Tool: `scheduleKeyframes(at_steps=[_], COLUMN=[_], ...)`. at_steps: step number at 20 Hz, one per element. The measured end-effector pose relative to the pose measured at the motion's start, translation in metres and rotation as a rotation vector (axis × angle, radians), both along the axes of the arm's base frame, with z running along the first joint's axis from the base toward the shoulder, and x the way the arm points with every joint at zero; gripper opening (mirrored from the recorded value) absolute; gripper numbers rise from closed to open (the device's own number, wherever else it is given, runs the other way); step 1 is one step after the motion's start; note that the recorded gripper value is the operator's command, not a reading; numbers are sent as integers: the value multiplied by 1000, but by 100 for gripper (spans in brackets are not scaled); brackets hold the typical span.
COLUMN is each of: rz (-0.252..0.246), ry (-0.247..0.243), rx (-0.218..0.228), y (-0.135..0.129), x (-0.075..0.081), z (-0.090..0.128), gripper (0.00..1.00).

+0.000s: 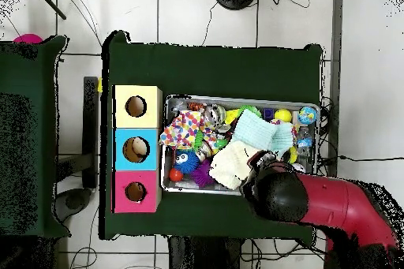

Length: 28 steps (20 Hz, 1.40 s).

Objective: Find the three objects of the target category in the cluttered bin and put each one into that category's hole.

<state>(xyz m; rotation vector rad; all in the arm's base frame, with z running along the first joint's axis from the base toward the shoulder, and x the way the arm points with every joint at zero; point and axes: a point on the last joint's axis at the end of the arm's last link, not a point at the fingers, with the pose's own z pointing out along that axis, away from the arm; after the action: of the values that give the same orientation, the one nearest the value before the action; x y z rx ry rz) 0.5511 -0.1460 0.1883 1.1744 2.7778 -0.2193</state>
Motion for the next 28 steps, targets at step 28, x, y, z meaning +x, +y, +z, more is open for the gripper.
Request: scheduleKeyframes(at_steps=[28], rz=[467], ry=[-50], rx=[-140], y=[40], x=[60], z=[-141], gripper=[100])
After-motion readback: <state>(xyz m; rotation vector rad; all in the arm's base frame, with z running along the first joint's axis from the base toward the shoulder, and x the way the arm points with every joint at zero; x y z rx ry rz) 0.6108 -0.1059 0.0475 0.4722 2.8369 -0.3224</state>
